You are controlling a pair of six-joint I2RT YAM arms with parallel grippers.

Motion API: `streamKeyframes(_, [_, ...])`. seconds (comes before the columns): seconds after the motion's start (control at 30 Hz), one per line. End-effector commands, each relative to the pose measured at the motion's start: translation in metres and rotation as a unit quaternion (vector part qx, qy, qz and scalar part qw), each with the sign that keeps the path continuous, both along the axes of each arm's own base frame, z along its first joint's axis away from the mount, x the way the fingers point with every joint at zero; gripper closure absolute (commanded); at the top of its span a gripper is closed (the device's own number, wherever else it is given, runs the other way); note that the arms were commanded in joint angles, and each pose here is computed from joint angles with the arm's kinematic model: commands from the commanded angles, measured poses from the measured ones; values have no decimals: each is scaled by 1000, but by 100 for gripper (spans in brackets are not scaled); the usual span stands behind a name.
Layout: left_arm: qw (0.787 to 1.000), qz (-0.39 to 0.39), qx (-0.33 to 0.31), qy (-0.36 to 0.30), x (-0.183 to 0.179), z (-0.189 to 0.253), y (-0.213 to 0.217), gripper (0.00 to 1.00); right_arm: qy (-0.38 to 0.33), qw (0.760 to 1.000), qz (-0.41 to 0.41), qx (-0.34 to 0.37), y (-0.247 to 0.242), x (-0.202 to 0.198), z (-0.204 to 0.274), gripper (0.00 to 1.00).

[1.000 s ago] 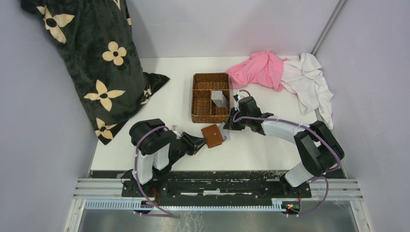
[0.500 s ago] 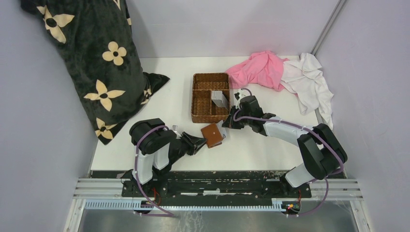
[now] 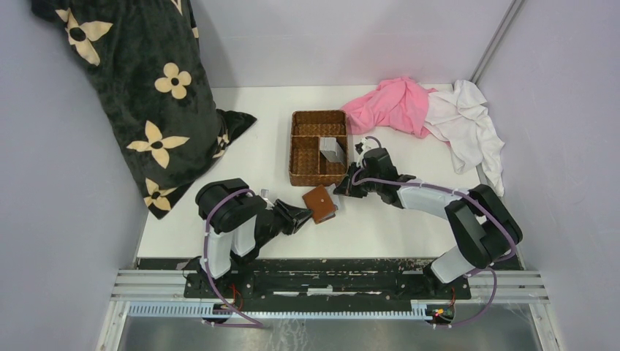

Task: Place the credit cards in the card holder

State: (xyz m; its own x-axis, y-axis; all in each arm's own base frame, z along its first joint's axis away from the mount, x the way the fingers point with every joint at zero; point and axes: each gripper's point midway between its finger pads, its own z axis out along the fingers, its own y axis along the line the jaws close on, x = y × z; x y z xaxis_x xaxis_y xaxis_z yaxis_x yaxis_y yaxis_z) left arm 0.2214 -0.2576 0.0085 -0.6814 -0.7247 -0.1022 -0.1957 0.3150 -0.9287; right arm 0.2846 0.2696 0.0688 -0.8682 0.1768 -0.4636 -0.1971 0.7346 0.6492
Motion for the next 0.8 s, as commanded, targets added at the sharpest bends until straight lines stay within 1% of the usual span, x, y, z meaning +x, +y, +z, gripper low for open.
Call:
streamKeyframes(0.0, [999, 17, 7, -34, -1, 4, 15, 61, -5, 999, 4, 41, 11, 1, 7, 99])
streamKeyframes(0.17, [999, 25, 9, -34, 0, 5, 19, 62, -3, 999, 5, 48, 13, -1, 6, 99])
streamKeyframes(0.43, [998, 50, 20, -32, -1, 5, 33, 63, -17, 998, 14, 53, 21, 0, 17, 99])
streamKeyframes(0.77, [996, 73, 26, -43, -6, 15, 51, 54, -28, 998, 29, 39, 35, -1, 22, 99])
